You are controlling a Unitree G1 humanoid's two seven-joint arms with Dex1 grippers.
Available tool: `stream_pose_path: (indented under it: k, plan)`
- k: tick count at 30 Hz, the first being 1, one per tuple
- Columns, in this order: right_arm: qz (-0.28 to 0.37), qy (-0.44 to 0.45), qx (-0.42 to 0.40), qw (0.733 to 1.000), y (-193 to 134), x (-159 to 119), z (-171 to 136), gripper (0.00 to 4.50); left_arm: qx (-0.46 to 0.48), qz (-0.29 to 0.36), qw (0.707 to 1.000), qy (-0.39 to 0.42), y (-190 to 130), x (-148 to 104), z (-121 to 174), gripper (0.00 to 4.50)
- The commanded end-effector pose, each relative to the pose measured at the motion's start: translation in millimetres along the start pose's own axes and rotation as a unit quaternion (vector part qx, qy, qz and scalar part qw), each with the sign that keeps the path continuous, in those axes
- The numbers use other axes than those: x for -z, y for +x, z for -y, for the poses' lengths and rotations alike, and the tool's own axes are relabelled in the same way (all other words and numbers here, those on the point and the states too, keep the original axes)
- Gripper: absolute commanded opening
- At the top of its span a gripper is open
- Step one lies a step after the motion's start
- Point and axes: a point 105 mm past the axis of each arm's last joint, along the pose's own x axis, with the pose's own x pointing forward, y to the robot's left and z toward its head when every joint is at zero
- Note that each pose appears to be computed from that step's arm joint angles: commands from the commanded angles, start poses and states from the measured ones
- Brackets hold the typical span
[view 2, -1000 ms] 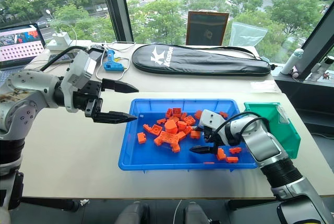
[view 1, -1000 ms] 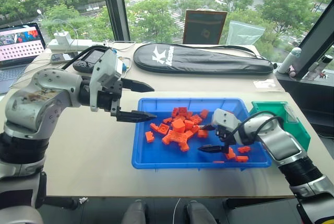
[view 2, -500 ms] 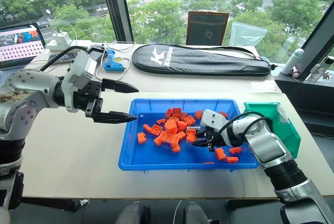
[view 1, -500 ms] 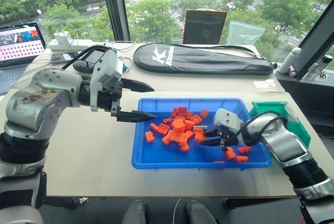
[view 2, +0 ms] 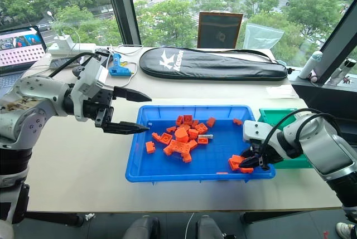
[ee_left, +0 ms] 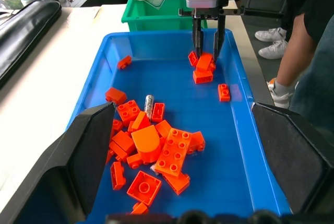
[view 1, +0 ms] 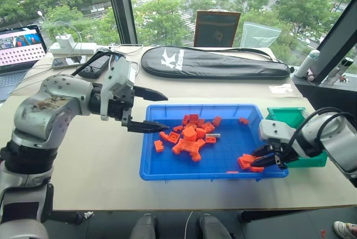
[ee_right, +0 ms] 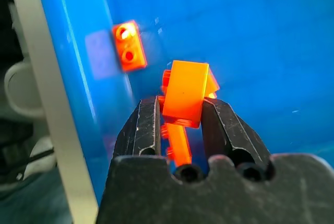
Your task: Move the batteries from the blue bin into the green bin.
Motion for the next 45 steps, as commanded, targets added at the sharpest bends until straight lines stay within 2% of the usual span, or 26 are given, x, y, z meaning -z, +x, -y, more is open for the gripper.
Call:
stream_pose_path:
  k: [1, 4, 8, 13, 19, 23, 26, 36, 41, 45]
  plan:
    - [-0.009, -0.011, 0.016, 1.000, -12.2, -6.0, 6.9, 1.91, 0.004, 0.001, 1.000, 0.016, -2.7, -6.9, 1.5, 4.50]
    - [0.021, -0.020, 0.035, 0.999, -15.9, -18.1, 14.8, 3.02, 0.005, 0.000, 1.000, 0.015, -3.4, -6.6, 3.0, 4.50]
    - [0.091, -0.073, 0.138, 0.984, -10.0, -48.5, 52.7, 4.32, -0.002, -0.003, 1.000, 0.014, -4.1, -4.9, 3.3, 4.50]
    - [0.124, -0.089, 0.153, 0.976, 9.3, -61.2, 67.2, 4.32, -0.005, -0.004, 1.000, 0.012, -4.0, -4.6, 3.5, 4.50]
    - [0.127, -0.085, 0.151, 0.977, 30.4, -54.5, 79.7, 4.32, -0.004, -0.006, 1.000, 0.012, -6.3, -5.7, 5.7, 4.50]
    - [0.122, -0.080, 0.122, 0.982, 42.1, -49.6, 76.0, 4.32, -0.006, -0.011, 1.000, 0.010, -8.0, -5.2, 7.0, 4.50]
    - [0.127, -0.072, 0.111, 0.983, 46.2, -48.5, 73.7, 3.63, -0.007, -0.013, 1.000, 0.009, -8.8, -4.8, 7.5, 4.50]
    - [0.140, -0.043, 0.086, 0.986, 49.2, -45.1, 66.0, 0.27, -0.010, -0.012, 1.000, 0.009, -7.6, -4.6, 8.6, 4.50]
    - [0.141, -0.036, 0.090, 0.985, 42.2, -44.2, 65.2, 0.23, -0.011, -0.011, 1.000, 0.006, -8.3, -4.0, 8.6, 4.50]
    - [0.155, -0.033, 0.118, 0.980, 18.0, -47.7, 68.3, 0.23, -0.013, -0.014, 1.000, 0.011, -8.4, -5.8, 5.2, 4.50]
